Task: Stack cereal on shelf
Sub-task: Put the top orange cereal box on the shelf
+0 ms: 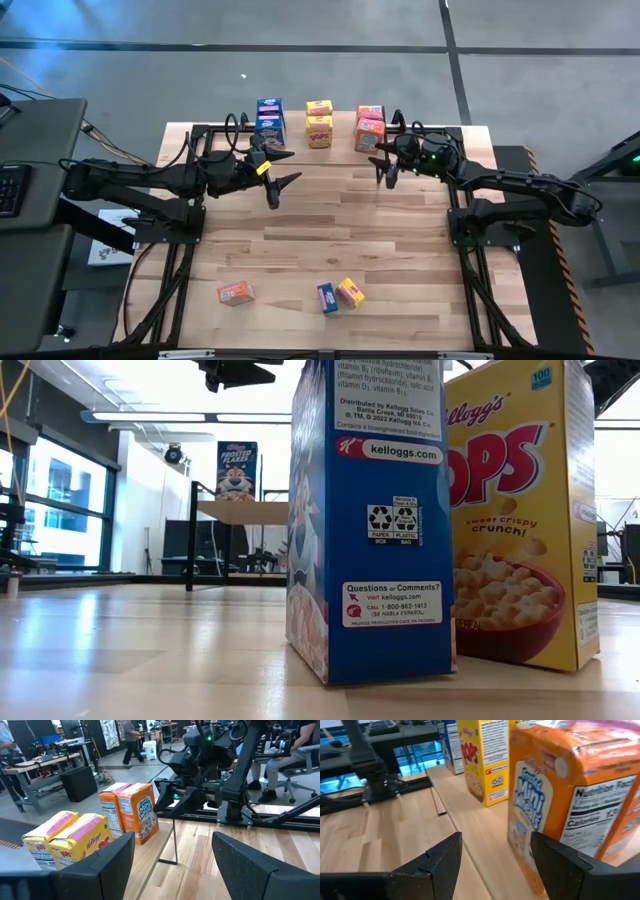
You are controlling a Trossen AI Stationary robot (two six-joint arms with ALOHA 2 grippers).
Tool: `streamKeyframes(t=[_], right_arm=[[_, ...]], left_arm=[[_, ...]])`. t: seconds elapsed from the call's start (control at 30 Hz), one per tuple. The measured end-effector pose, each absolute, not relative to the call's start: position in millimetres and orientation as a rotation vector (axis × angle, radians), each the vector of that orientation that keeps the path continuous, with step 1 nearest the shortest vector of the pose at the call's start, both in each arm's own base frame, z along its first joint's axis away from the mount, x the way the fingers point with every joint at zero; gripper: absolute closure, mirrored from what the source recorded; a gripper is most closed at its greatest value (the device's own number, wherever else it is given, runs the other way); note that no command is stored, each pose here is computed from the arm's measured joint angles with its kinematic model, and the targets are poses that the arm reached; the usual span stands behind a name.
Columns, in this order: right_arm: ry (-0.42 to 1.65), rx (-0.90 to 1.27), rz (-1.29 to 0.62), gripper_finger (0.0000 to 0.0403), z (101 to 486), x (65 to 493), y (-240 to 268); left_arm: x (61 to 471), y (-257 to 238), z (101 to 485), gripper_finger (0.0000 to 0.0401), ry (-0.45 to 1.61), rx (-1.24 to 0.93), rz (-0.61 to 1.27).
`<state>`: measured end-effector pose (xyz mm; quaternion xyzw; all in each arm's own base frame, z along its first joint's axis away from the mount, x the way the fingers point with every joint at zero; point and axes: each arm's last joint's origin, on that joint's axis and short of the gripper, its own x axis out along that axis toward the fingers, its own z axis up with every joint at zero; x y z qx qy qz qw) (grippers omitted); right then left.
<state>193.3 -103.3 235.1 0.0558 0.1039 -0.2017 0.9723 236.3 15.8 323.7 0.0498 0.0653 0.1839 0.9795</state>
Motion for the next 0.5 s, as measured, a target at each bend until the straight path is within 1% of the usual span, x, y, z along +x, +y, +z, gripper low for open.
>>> streamKeyframes(t=[0.37,0.5], right_arm=[[0.201,0.113,-0.446,0.0173,235.9,193.0,-104.4],[0.197,0.134,-0.426,0.0173,235.9,193.2,-103.7]], left_arm=[[236.3,15.8,323.7,0.0146,0.132,0.1,0.37],[236.3,15.8,323.7,0.0146,0.132,0.1,0.371]])
